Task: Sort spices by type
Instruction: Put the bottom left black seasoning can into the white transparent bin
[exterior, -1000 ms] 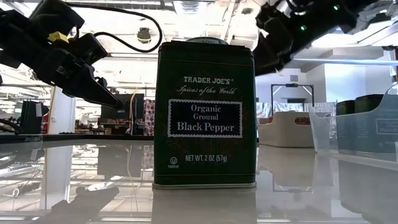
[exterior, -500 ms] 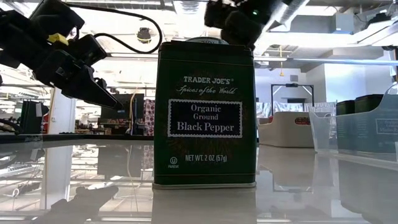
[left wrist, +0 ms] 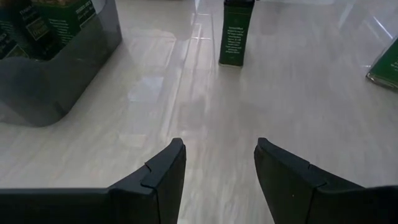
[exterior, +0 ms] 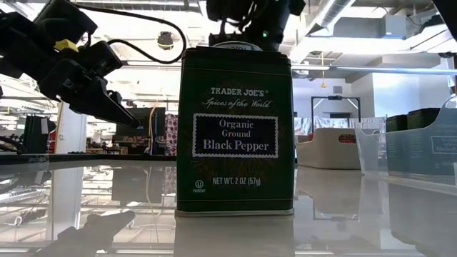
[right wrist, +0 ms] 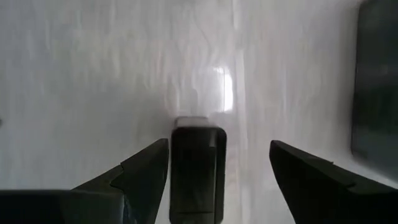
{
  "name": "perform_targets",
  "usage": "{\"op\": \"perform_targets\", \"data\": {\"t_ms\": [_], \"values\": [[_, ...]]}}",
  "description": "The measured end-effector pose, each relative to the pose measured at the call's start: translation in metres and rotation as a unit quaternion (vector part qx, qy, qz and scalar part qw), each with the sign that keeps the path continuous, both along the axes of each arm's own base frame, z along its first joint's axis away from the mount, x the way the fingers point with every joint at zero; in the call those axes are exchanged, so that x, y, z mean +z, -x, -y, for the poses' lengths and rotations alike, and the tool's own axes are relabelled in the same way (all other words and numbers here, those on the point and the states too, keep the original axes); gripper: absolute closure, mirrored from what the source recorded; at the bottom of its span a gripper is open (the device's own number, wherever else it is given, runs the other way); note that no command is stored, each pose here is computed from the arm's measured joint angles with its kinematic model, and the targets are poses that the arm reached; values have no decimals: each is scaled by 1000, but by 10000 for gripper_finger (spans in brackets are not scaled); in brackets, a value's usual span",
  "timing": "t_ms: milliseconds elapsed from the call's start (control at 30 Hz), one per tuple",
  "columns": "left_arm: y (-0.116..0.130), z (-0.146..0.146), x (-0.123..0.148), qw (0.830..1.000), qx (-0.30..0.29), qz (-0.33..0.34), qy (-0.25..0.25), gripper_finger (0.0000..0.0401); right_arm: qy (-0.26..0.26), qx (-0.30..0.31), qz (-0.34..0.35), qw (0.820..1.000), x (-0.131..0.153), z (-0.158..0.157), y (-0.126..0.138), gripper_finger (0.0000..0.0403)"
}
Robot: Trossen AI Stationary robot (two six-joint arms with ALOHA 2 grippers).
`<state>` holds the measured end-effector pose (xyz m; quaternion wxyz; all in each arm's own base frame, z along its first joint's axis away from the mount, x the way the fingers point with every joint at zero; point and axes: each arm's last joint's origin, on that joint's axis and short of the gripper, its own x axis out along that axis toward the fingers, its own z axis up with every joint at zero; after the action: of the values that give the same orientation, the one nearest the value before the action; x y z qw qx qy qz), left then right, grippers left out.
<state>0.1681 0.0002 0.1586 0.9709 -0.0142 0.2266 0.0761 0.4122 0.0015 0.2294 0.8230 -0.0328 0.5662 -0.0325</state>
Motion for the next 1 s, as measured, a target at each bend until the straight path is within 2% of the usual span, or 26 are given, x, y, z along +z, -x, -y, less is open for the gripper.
{"op": "perform_targets", "data": {"t_ms": [200, 333, 567, 767, 1000], "values": [[0, 0, -1, 1000, 0, -3, 0, 218, -3, -7, -12, 1000, 0, 0, 3, 97], [0, 0, -1, 1000, 0, -3, 0, 218, -27, -7, -12, 1000, -1, -2, 2, 97], [1, 0, -1, 1000, 0, -6, 0, 218, -28, -6, -22, 999, -1, -3, 4, 97], [1, 0, -1, 1000, 2, -7, 2, 218, -33, -5, -84, 996, -31, -4, 1, 97], [1, 0, -2, 1000, 2, -9, 3, 218, -32, 1, -86, 996, -40, -6, -3, 105]]}}
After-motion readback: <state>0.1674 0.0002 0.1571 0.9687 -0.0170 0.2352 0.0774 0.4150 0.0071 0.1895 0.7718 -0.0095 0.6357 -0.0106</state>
